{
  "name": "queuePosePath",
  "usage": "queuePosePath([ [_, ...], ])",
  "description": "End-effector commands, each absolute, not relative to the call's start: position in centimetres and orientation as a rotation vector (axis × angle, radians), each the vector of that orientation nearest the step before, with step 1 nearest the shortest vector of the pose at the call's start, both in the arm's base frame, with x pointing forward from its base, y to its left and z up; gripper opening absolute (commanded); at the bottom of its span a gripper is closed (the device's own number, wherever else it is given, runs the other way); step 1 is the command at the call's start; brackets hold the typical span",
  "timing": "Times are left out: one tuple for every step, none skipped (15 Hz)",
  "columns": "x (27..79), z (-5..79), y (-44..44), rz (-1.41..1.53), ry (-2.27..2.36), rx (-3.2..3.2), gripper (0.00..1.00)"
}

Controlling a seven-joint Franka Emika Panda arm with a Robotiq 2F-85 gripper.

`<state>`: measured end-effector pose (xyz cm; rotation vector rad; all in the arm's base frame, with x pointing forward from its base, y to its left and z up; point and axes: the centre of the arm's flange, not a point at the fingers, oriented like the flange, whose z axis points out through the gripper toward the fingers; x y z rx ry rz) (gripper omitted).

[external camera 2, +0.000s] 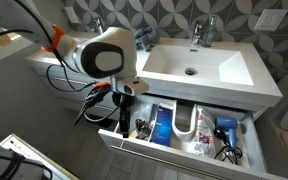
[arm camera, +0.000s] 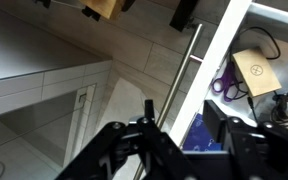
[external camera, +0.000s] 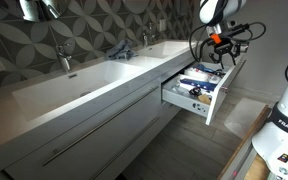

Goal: Close the open drawer

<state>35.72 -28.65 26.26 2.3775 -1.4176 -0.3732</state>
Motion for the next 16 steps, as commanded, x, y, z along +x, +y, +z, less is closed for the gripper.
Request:
queuePosePath([
  [36.0,23.2,-31.3,-0.455,-1.463,2.289,0.24],
  [36.0,22.5,-31.8,-0.466,-1.476,2.279,0.17],
  [36.0,21.8,-32.1,-0.472,-1.489,2.272,0.09],
  [36.0,21.4,-32.3,-0.487,-1.494,2.265,0.03],
  [36.1,20.9,-32.4,-0.49,-1.499,2.256,0.0],
  [36.3,20.6,-32.5,-0.5,-1.5,2.246,0.0],
  [36.4,20.2,-32.6,-0.504,-1.503,2.231,0.0],
  [36.6,19.9,-32.6,-0.502,-1.504,2.219,0.0],
  [36.9,19.6,-32.6,-0.496,-1.507,2.195,0.01],
  [37.0,19.2,-32.6,-0.509,-1.507,2.178,0.01],
  [37.3,19.0,-32.6,-0.502,-1.513,2.164,0.01],
  [37.4,18.8,-32.6,-0.505,-1.514,2.151,0.01],
  [37.6,18.5,-32.6,-0.501,-1.52,2.142,0.01],
  [37.8,18.3,-32.6,-0.499,-1.524,2.135,0.01],
  [38.0,18.1,-32.7,-0.491,-1.529,2.13,0.01],
  [38.1,17.9,-32.7,-0.486,-1.531,2.132,0.0],
])
